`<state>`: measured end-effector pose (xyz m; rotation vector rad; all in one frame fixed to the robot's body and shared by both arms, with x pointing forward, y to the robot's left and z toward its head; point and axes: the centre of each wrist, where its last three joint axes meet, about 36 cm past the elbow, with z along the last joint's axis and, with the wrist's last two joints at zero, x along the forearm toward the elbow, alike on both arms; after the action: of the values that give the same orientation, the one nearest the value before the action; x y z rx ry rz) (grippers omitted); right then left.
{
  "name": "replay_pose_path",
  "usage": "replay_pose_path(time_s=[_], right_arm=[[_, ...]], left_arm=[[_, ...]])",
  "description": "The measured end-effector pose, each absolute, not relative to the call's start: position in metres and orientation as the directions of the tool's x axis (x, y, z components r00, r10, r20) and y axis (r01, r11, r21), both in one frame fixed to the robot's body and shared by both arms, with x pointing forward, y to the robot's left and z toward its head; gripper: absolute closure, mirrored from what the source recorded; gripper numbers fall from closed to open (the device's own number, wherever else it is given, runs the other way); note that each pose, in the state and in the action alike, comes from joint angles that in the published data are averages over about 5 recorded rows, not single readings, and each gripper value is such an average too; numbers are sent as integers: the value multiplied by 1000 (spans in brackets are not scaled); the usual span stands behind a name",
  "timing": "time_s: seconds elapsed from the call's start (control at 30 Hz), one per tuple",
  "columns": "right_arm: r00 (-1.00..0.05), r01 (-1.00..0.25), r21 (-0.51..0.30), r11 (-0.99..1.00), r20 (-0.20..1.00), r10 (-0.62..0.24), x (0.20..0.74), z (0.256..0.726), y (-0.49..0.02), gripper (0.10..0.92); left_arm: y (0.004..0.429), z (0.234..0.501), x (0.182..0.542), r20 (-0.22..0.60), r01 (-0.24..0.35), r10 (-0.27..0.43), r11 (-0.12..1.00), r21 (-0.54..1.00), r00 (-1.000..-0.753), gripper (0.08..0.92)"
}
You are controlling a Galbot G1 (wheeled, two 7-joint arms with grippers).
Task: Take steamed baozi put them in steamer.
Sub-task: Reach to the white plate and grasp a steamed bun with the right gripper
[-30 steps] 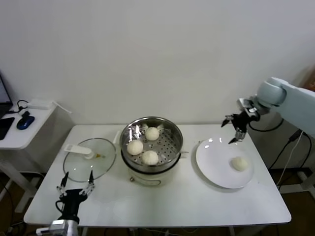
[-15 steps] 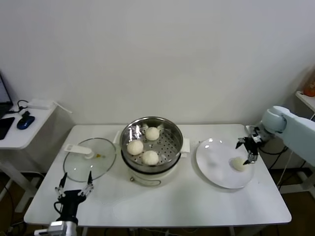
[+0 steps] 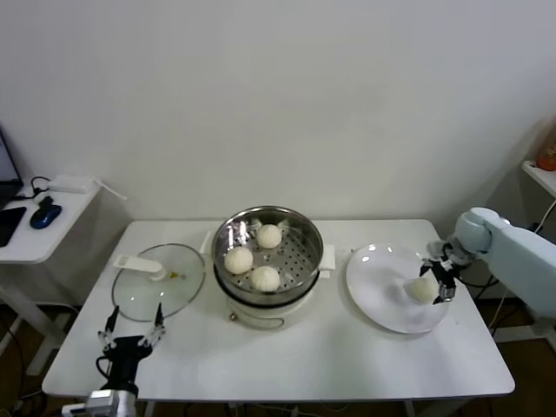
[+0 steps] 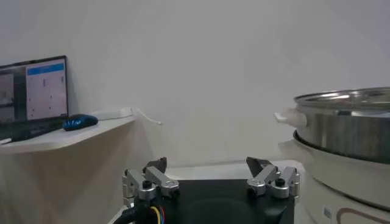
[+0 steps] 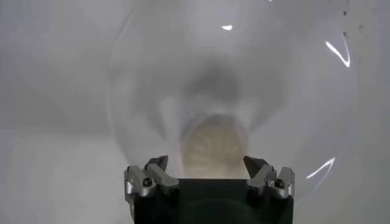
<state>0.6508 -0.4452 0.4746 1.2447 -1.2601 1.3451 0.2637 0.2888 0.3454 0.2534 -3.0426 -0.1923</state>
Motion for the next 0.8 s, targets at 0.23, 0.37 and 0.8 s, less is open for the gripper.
replay_pose_path(time_s=[0.23, 0.37, 0.8], right_arm=[[-107, -990, -108, -92, 994, -20, 655, 466, -443, 200], [-104, -990, -105, -91, 995, -15, 656, 461, -443, 200], [-95, -992, -95, -86, 995, -13, 661, 454, -439, 280]], left_arm=[[289, 345, 264, 72, -160, -171, 978, 133, -983, 177], [290, 344, 264, 75, -162, -173, 978, 134, -982, 177], [289, 344, 265, 76, -161, -172, 978, 136, -982, 177]])
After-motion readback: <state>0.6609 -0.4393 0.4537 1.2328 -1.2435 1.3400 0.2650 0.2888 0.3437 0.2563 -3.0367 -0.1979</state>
